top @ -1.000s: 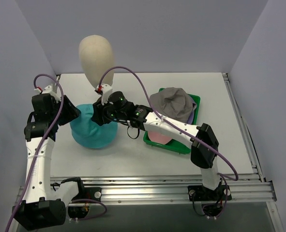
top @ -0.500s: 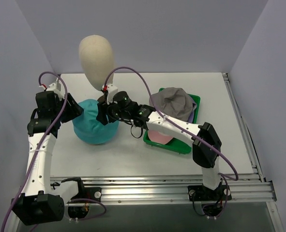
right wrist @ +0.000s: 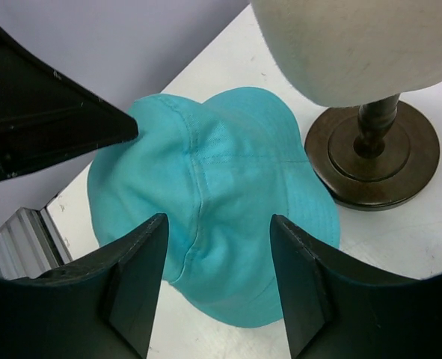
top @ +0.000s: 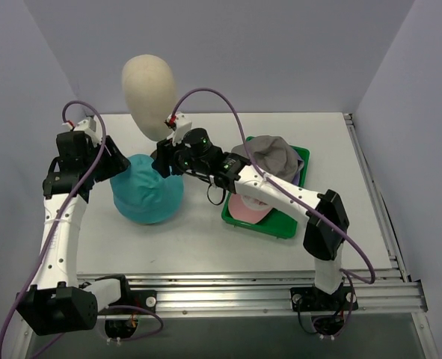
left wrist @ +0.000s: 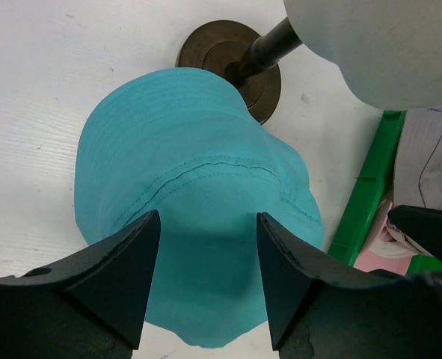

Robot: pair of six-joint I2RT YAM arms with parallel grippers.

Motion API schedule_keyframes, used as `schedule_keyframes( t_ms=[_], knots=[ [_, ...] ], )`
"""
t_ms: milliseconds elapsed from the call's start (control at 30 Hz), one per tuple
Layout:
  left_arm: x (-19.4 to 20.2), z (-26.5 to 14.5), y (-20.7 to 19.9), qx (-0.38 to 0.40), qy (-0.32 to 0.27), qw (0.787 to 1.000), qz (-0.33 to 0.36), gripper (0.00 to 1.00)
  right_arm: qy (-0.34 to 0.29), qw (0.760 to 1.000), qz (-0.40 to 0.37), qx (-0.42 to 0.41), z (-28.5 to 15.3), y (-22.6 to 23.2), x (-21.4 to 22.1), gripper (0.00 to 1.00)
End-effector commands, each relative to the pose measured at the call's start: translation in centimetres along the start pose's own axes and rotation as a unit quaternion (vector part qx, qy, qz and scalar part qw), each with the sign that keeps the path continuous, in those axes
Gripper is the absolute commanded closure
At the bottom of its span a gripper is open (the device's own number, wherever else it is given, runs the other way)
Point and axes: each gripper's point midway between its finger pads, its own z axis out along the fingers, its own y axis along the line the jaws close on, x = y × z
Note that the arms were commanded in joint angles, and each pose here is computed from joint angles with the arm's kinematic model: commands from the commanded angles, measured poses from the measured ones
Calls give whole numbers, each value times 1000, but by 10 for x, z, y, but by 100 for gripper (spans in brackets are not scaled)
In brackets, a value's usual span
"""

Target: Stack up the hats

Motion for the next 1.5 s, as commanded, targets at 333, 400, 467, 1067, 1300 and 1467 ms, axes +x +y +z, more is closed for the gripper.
schedule_keyframes(
  t_ms=[333, 400, 467, 1067, 1300, 1467],
  knots=[
    [-7, 9, -19, 30, -12, 999, 37, 34, -6, 1000, 8, 17, 34, -22, 7, 49],
    [-4, 15, -19, 31, -4, 999, 38, 34, -3, 1000, 9, 18, 36, -24, 10, 49],
    [-2, 17, -20, 32, 2, 999, 40, 34, 0, 1000, 12, 27, 38, -29, 13, 50],
    [-40, -50, -28, 0, -61, 997, 53, 6, -19, 989, 18, 147, -34, -81, -21, 49],
    [-5, -81, -92, 75, -70, 990, 99, 6, 0, 955, 57, 290, -100, -179, -10, 49],
    [50, -70, -134, 120, -35, 982, 144, 6, 11, 920, 78, 384, -144, -246, -2, 49]
  ],
)
